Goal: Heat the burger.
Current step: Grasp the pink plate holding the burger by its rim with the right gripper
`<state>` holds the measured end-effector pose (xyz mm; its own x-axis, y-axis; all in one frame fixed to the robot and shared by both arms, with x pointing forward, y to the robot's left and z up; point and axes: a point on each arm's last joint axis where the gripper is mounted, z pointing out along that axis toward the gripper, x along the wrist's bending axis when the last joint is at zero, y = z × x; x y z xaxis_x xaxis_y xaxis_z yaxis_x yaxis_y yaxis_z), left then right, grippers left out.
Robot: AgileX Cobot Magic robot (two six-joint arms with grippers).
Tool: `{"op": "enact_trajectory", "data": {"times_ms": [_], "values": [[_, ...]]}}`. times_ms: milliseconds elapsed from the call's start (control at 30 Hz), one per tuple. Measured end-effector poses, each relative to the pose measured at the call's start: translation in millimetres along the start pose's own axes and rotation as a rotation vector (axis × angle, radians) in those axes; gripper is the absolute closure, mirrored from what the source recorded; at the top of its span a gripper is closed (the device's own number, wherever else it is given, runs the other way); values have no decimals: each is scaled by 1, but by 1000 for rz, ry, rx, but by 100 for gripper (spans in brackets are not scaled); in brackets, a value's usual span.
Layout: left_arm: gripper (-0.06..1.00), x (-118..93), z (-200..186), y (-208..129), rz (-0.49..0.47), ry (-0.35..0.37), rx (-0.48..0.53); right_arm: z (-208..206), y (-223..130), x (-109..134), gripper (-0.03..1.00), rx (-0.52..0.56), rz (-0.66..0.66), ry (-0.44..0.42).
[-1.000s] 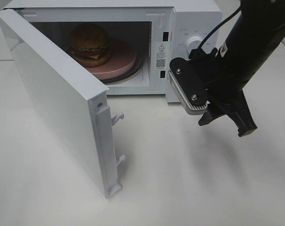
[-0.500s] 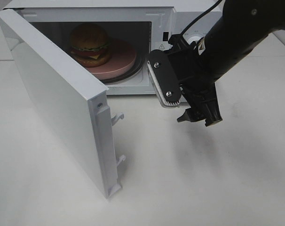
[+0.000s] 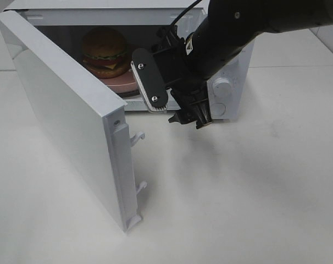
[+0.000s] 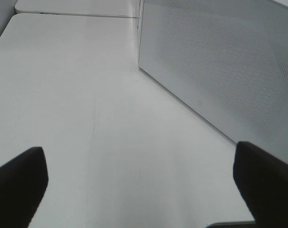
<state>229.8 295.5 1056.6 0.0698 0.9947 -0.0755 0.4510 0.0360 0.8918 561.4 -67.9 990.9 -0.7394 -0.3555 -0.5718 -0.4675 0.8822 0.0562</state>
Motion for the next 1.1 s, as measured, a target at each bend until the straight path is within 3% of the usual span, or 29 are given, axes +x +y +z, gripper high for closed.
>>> {"op": "enact_trajectory", "data": {"times_ms": [1100], "values": [[-4,0,0,0,0,0,0,90,10,-50,12,10,56,-65]]}}
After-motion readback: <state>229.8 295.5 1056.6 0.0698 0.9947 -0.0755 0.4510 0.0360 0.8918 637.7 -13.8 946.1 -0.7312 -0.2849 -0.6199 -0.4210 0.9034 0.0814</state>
